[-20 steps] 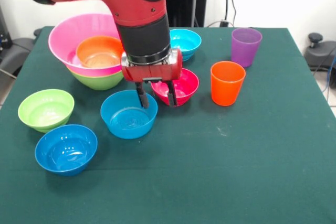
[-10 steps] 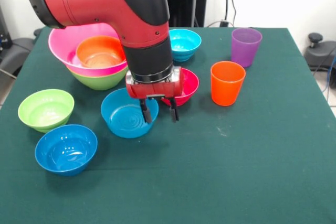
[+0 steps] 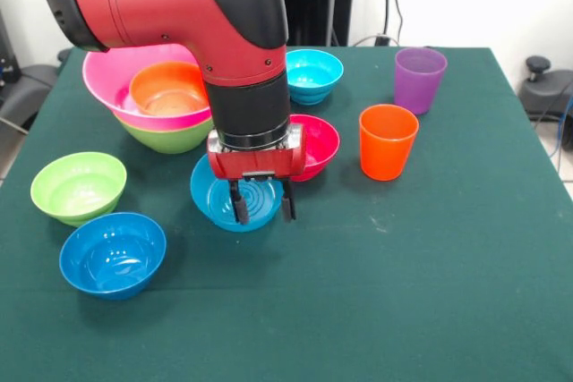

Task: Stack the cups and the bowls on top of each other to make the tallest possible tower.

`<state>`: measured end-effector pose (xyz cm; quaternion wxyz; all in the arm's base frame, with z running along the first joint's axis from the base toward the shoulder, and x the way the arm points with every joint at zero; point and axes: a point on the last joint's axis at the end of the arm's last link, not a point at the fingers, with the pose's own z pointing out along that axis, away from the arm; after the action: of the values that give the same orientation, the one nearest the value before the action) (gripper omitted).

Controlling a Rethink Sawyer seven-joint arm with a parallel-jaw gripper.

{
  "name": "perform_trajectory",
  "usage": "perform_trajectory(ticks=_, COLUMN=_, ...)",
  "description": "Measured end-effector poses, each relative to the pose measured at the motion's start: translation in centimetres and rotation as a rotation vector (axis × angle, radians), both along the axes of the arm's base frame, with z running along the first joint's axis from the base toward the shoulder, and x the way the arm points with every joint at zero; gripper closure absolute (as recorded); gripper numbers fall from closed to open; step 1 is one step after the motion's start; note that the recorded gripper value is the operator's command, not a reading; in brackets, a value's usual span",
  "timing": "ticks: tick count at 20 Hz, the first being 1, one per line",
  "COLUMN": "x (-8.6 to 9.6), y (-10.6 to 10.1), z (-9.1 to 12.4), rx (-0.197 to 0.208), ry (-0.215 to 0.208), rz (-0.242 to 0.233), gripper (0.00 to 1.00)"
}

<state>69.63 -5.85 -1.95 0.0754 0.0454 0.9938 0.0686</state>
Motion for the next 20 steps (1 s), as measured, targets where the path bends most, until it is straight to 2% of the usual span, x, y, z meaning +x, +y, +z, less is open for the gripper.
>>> perform_trajectory(ticks=10, x=0.0, y=-0.7, z=0.4, rx=-0.018, ry=-0.004, rz=0.002, gripper=0.00)
perform_trajectory(ticks=20, x=-1.5, y=-2.5, z=2.2, rx=-0.084, ry=0.005, rz=0.009, gripper=0.00)
